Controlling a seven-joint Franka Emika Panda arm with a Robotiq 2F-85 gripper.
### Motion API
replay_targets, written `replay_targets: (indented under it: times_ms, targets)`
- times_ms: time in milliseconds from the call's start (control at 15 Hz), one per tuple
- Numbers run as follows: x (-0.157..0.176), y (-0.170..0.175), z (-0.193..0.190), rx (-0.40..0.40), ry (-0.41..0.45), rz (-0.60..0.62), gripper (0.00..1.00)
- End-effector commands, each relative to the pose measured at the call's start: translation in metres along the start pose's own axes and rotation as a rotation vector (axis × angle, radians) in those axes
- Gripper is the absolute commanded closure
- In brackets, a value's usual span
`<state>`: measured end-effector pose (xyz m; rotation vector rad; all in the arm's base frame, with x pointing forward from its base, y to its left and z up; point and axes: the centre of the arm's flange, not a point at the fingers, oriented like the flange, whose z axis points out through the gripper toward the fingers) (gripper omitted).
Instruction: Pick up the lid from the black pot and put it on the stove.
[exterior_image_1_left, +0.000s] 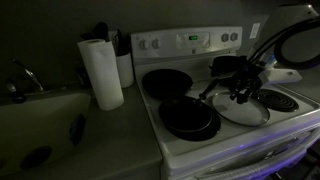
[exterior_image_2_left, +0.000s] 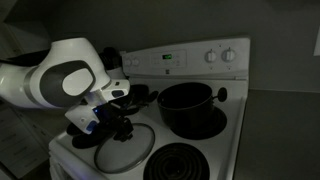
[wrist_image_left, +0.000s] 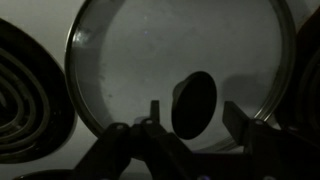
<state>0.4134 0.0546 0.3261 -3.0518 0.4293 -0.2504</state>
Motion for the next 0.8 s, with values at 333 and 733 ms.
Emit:
replay_targets:
  times_ms: [333, 733]
  targets:
    - [0.012, -0.014, -0.066, -0.074, -0.051, -0.043, 0.0]
    - [0.009, -0.02, -0.093, -0.097, -0.078, -0.062, 0.0]
